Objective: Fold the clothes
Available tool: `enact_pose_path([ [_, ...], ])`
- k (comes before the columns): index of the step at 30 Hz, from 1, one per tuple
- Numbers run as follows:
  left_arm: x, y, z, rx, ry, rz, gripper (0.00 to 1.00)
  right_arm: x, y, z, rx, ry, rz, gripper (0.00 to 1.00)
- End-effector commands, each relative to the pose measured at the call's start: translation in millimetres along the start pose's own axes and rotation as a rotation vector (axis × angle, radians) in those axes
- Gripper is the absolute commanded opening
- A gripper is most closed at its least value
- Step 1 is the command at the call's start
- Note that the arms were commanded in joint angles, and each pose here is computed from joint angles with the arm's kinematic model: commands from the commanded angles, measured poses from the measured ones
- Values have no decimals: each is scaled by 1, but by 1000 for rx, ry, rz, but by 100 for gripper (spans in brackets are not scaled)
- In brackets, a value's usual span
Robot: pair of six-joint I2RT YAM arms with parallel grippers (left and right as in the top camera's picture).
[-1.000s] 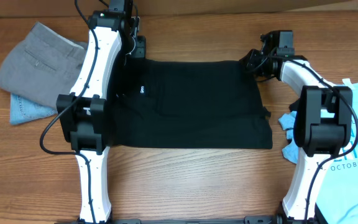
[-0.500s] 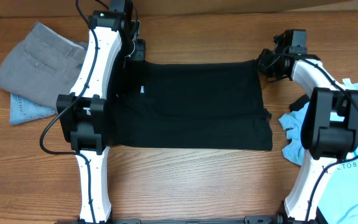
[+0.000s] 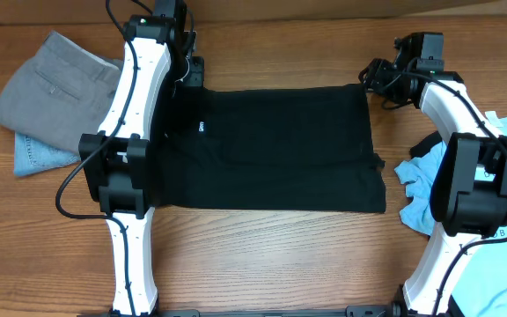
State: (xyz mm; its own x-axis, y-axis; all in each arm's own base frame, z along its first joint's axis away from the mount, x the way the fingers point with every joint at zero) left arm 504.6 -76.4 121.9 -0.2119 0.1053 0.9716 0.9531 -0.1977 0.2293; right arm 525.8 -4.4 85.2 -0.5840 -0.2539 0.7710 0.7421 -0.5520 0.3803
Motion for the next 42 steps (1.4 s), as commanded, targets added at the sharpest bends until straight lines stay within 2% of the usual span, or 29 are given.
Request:
enact_pose_path([
  [1,22,9,2,-13,15,-56,7,-7,10,-6,5,-24,-40,54],
  [13,22,9,1,-14,12,-57,6,-53,-11,-20,-32,-8,16,52],
  [24,22,9,-1,-16,10,-56,7,-62,-37,-12,0,-39,88,42],
  [32,22,7,-2,-18,10,-48,6,-52,-20,-20,-19,-44,46,8],
  [34,22,6,-2,-18,10,-41,5,-44,-13,-17,-17,-36,26,4],
  [39,22,4,-2,-17,9,-33,5,-23,2,-1,-6,-9,-20,4],
  [40,22,4,-2,-17,9,-33,5,-22,2,0,-6,-6,-22,18],
  [41,22,4,-2,-17,9,-33,5,-22,2,0,-6,-4,-20,39],
  [42,22,4,-2,-17,9,-33,5,-23,0,-1,-8,-4,-13,46],
])
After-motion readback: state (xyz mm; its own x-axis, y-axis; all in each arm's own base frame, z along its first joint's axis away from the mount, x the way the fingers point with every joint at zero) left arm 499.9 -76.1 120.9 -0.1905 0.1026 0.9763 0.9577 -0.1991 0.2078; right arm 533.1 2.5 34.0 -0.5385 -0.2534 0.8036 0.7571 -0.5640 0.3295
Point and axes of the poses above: each gripper's point midway between its finger pads, its own x axis back along the fingers, its own z axis along the line the jaws close on, y = z × x, the point moved 3 cm from there along x, back along the fingers, and after that the axes turned 10 degrees about -x, right-handed, at the moved point
